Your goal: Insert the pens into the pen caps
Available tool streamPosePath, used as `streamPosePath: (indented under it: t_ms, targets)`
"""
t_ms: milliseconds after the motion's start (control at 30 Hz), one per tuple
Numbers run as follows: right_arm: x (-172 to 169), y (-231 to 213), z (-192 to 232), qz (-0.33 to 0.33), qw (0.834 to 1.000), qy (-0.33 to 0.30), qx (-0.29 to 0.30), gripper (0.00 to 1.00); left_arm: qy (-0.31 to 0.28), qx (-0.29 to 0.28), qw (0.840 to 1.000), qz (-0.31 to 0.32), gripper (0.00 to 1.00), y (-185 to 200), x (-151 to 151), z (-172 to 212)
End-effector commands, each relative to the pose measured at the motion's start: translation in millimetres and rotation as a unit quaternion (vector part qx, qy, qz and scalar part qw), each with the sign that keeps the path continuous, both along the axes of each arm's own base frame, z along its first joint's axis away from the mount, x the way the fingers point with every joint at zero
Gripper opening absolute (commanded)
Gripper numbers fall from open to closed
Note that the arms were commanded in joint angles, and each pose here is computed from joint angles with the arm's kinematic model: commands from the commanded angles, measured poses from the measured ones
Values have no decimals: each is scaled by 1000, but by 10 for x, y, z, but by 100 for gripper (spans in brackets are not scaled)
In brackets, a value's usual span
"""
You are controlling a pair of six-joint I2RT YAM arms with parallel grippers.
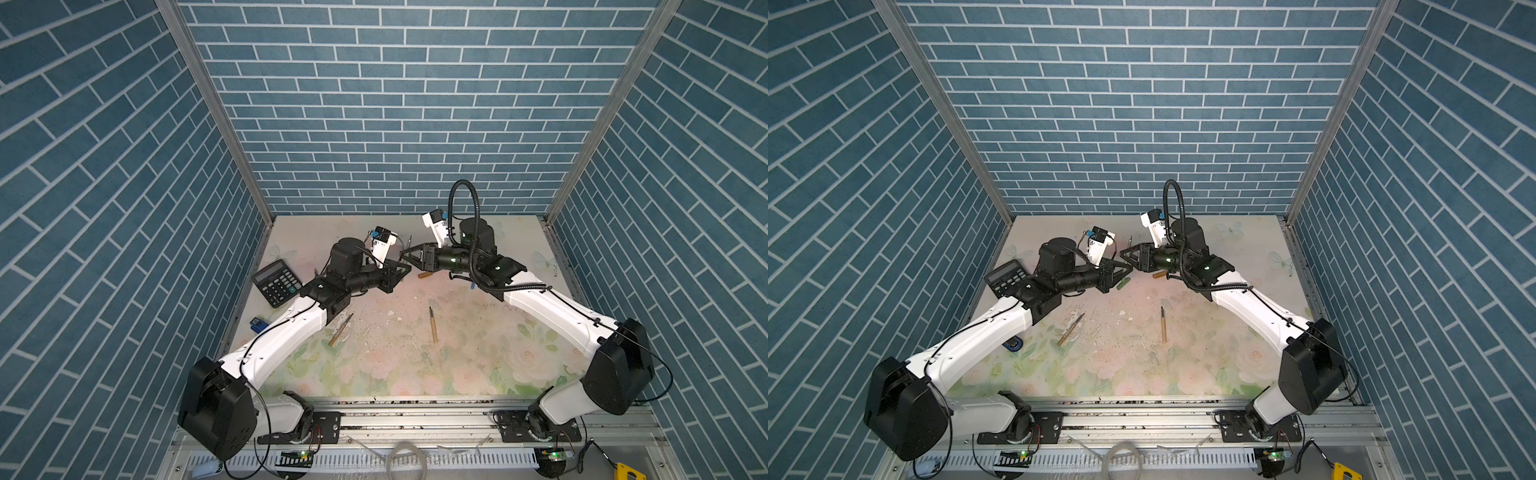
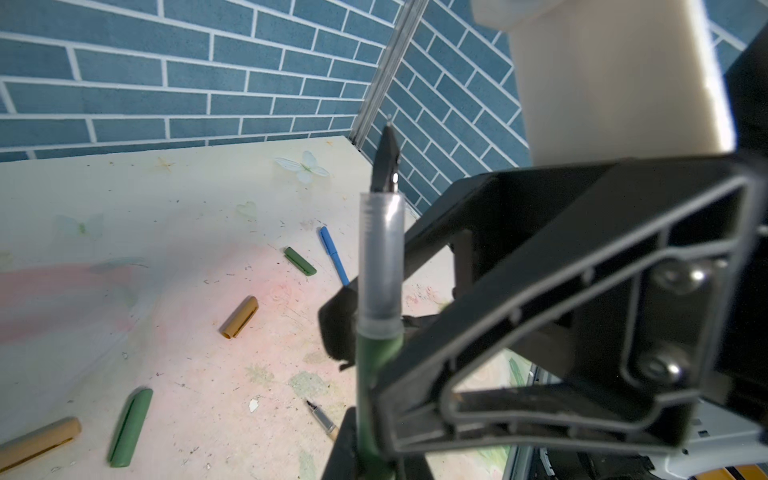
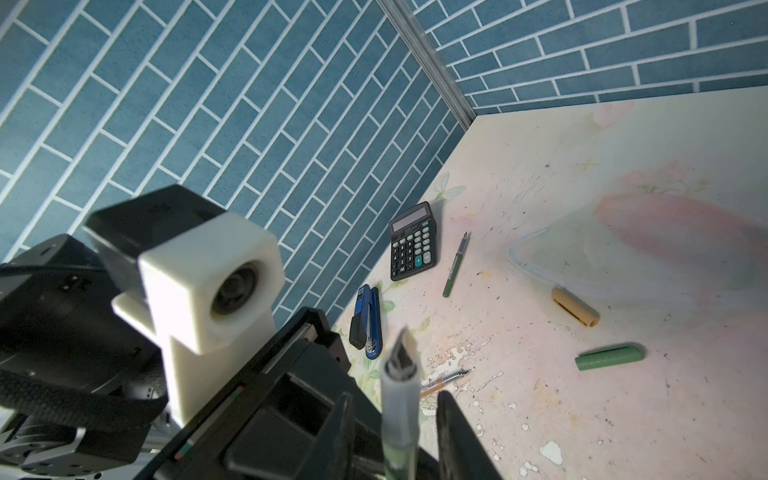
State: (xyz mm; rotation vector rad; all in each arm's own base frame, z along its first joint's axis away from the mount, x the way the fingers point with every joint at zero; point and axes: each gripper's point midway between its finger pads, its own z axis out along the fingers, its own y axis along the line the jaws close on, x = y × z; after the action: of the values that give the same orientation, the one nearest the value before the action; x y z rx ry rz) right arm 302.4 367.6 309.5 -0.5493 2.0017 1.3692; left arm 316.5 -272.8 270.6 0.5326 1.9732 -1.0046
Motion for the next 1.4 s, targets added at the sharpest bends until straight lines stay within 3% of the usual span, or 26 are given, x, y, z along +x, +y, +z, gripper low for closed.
streamPosePath:
  t_ms: [0,133,200,300,433,667,967,1367]
  targets:
    - [57,-103,307,-44,998,-32,17,40,-13,41,995,95,0,323,184,-72]
    - [403,-373,18,-175,983,3,-46,41,-39,83,966,244,0,898,348,-30]
    - [585,-501,-409,-232,963,53,-125,41,-67,88,950,294,0,1135,337,71]
    - [756,-531,-982,-257,935,91,-226,48,-106,80,928,348,0,1402,254,247]
    - [954,-302,-1510,-245,916,113,-297,57,-127,75,914,378,0,1572,169,366]
    - [1086,192,-2131,-198,893,124,-384,61,-127,71,917,371,0,1560,132,396]
    - [1045,422,-2460,-168,869,112,-453,63,-123,53,927,349,0,1462,117,406]
    - [1018,481,-2770,-144,863,127,-467,59,-138,33,933,330,0,1401,74,485]
